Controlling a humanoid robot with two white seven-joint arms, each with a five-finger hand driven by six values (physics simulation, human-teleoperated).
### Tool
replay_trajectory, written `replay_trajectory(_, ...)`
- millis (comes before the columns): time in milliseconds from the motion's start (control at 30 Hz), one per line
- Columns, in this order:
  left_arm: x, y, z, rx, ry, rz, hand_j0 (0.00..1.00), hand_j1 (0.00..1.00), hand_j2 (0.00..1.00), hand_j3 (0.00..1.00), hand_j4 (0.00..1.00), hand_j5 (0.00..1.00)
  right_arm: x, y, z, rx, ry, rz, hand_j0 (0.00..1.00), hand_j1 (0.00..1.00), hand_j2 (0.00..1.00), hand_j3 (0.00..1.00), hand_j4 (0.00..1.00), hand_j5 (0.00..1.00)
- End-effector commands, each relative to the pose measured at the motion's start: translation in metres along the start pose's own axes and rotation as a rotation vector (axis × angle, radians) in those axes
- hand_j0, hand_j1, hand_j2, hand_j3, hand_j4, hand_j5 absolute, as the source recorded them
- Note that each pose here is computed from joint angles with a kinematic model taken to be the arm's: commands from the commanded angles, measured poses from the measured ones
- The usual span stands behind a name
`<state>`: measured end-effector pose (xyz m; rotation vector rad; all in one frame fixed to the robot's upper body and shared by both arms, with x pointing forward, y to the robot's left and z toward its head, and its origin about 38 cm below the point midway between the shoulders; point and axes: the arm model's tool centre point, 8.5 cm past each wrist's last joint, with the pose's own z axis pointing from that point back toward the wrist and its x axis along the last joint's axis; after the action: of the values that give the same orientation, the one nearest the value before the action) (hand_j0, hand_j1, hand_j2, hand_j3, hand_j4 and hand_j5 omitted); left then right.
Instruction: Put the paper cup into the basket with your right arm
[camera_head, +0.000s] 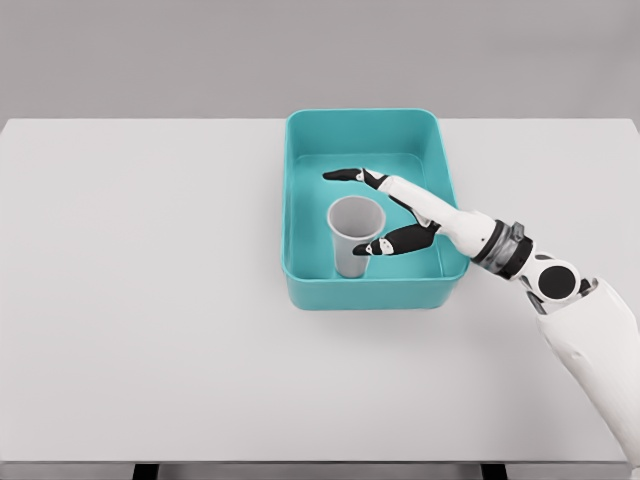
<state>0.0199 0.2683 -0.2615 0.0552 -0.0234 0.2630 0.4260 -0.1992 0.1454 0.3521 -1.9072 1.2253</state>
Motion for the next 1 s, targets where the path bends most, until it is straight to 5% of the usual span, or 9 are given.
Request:
replay_trajectory(0, 0.000, 0.000, 0.000, 0.000, 0.000, 0.000, 1.00, 1.00, 1.00, 1.00, 1.00, 1.00, 0.002, -0.001, 0.000, -0.002, -0.005, -0.001, 0.95, 0.95, 0.95, 0.95, 0.95, 0.95)
replay_trajectory(967, 0.000, 0.000, 0.000, 0.000, 0.000, 0.000, 1.00, 1.00, 1.00, 1.00, 1.00, 1.00, 0.021, -0.007, -0.003, 0.010, -0.056, 0.037, 0.98, 0.98, 0.98, 0.98, 0.98, 0.98)
